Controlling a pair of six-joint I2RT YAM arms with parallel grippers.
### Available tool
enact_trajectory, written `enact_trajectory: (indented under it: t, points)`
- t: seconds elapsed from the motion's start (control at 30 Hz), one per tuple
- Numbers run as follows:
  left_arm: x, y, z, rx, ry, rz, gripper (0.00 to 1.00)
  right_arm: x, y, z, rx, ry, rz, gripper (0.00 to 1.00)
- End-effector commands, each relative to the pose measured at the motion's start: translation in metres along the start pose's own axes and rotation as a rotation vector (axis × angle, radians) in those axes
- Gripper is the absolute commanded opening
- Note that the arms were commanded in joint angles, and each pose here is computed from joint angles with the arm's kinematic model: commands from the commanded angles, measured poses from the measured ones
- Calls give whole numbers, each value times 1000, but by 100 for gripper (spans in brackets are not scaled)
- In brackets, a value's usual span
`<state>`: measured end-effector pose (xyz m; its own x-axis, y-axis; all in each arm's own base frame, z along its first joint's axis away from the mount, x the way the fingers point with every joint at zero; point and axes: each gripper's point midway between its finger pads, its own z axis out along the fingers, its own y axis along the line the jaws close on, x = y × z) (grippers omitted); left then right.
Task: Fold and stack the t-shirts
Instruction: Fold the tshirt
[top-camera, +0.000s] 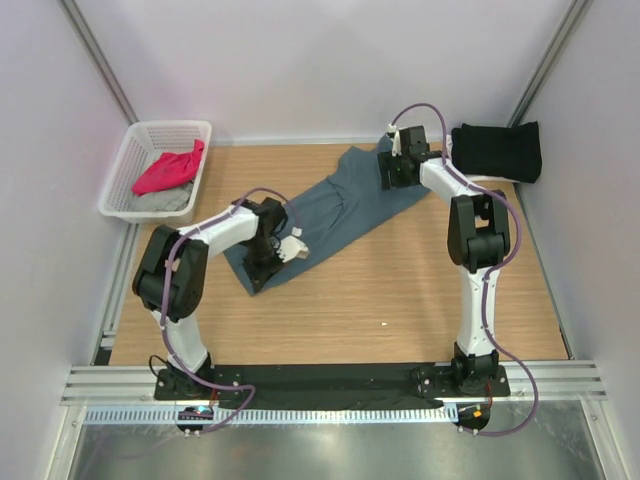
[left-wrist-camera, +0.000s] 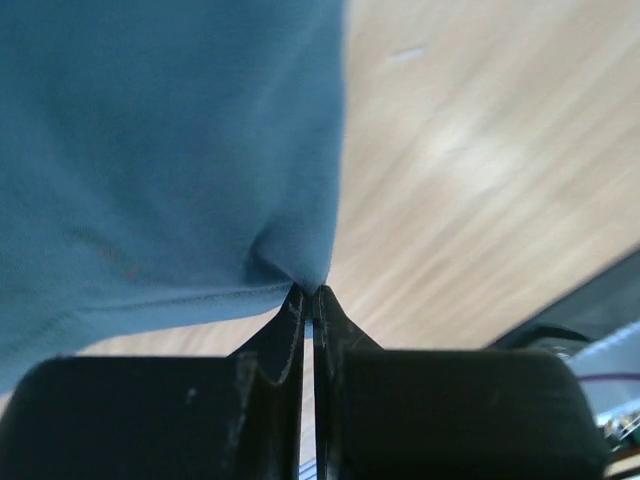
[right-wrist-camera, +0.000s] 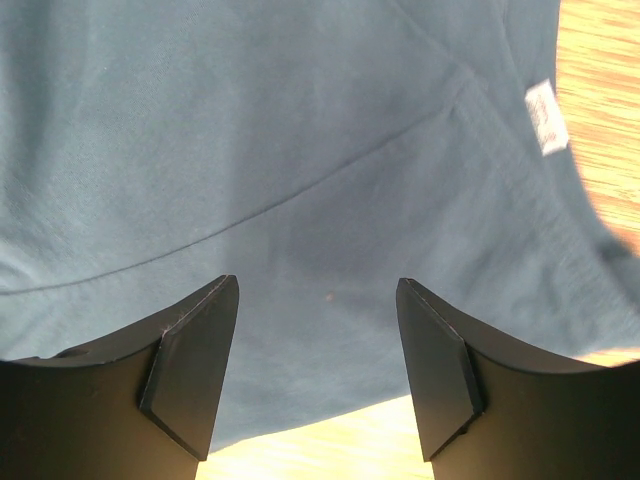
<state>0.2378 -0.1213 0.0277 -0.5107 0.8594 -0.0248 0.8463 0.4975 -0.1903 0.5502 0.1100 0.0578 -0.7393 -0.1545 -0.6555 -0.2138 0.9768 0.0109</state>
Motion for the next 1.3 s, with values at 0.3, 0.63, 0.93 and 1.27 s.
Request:
enact_trajectory:
  t: [0.3,0.63,0.93,1.27]
  points:
    - [-37,-141,-15,242,3,133,0,4,15,31,-21,27,-49,70]
    - [-101,-224,2,300,22,277,0,-13,49,62,-125,18,-43,71]
    - [-145,-243,17,308,7,305,0,-29,58,73,-167,-20,-38,71]
    - [-189,-248,26,317,-18,349,0,-37,66,79,-211,-50,-22,71]
